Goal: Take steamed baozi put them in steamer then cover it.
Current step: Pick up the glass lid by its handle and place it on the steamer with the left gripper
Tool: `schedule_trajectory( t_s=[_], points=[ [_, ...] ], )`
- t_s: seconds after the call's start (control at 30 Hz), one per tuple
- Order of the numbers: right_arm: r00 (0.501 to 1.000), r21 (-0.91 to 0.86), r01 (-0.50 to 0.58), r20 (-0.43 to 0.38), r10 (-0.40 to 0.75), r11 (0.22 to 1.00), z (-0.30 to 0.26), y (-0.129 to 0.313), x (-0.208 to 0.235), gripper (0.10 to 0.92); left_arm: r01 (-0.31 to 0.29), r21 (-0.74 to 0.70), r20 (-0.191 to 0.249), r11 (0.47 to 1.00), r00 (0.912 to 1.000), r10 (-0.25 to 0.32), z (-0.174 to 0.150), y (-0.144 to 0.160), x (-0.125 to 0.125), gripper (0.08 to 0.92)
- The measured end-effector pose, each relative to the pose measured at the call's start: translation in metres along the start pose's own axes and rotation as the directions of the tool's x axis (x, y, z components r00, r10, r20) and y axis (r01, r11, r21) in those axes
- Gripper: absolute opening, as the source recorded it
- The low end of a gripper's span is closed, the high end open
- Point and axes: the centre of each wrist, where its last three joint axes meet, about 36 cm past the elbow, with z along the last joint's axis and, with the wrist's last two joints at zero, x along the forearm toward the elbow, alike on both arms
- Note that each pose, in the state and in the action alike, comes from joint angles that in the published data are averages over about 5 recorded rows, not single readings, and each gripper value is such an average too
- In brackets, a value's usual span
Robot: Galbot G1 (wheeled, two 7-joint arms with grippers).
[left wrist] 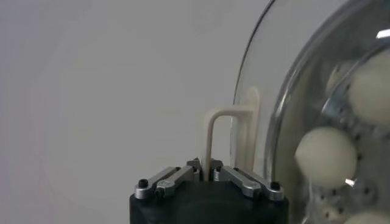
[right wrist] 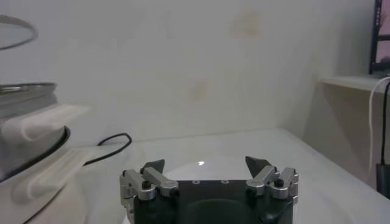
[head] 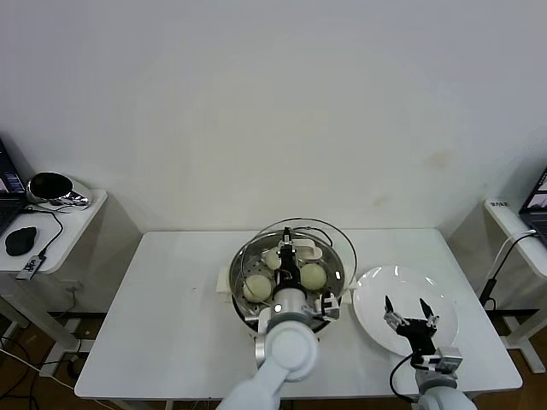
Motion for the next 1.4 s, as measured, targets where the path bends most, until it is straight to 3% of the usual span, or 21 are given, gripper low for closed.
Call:
schedule_trajectory(
  t_s=[0.67,1.4],
  points=[
    [1.0,0.0,0.01,-0.007,-0.01,1.0,0.003,0.008,0.002,0.823,-0.022,-0.08,-0.072,0.997,0.9973,0.016,0.005,-0.017,0.001,0.149],
    [1.0,-0.002,0.015,-0.007,-0.015,1.0,0.006,0.014,0.0,0.823,-0.059,-0.085,-0.087,0.995,0.9949,0.052,0.007,-0.022,-0.001,0.149]
  ],
)
